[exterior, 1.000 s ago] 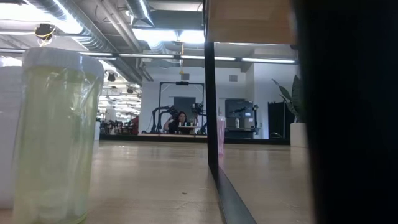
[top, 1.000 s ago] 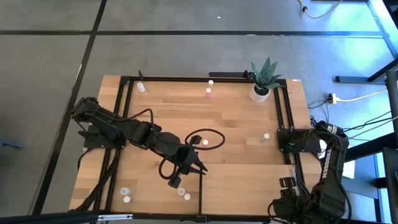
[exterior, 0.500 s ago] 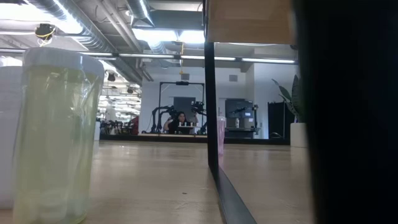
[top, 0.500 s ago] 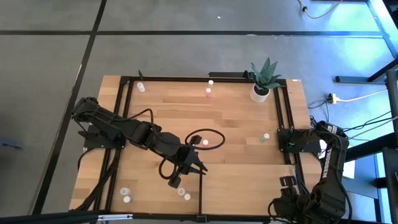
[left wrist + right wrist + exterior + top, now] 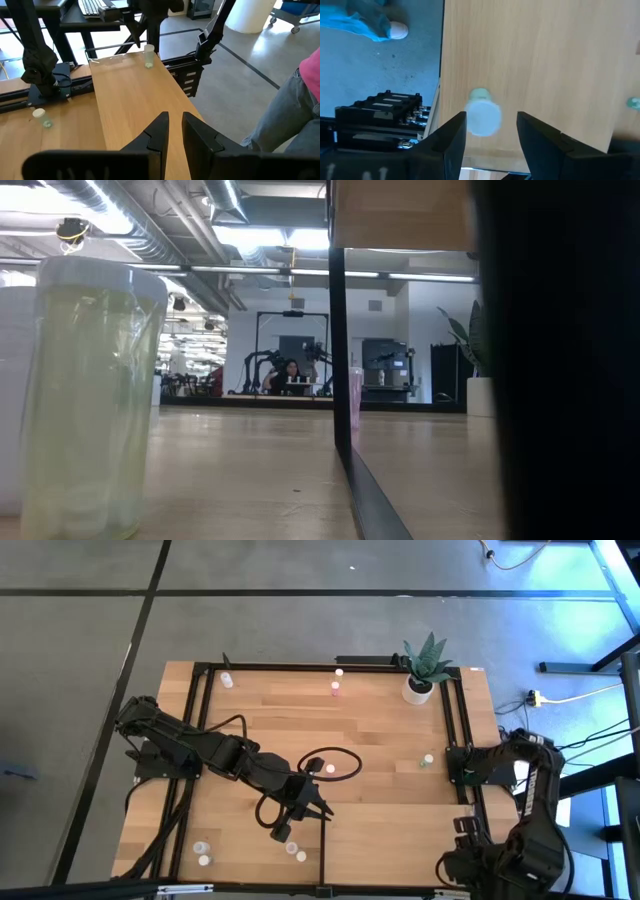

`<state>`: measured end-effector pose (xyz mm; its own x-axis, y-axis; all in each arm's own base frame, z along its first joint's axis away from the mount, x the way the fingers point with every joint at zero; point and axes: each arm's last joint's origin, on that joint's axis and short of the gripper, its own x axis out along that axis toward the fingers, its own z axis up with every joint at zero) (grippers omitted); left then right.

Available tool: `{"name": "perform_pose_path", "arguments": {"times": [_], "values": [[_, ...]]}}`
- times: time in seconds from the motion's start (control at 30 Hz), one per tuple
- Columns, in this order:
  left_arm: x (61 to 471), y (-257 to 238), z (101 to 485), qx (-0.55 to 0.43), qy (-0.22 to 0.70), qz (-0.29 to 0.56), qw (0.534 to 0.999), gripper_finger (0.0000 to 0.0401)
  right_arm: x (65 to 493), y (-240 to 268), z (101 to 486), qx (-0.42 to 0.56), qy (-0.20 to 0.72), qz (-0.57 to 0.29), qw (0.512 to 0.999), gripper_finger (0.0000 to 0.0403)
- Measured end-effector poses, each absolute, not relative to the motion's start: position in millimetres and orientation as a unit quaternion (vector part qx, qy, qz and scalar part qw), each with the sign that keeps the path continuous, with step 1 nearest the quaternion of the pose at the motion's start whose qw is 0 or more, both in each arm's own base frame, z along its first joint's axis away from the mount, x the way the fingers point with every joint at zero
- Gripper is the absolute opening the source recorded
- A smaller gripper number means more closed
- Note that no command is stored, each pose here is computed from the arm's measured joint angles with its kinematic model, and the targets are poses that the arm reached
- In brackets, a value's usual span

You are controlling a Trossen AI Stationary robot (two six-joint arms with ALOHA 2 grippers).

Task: Pick and place medicine bottles onto shelf by color
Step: Put the bottom right pink pill bottle on the shelf

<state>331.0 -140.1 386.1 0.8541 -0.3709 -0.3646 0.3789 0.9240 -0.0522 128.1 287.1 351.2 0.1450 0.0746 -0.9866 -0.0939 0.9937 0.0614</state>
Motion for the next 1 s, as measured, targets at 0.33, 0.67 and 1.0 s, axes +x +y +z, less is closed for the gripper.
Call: {"name": "perform_pose_path", "arguments": {"times": [0.33,0.67,1.0], "values": [[331,-140,386,0.011,0.19,-0.195,0.962,0.0047,126,281,359,-0.002,0.644,0.064,0.763,0.0177],[326,-136,375,-0.032,0.261,-0.172,0.949,0.0047,119,263,379,0.043,0.618,0.058,0.783,0.0177],[308,-146,374,-0.058,0.314,-0.174,0.932,0.0047,119,242,399,0.035,0.492,0.016,0.87,0.0177]]}}
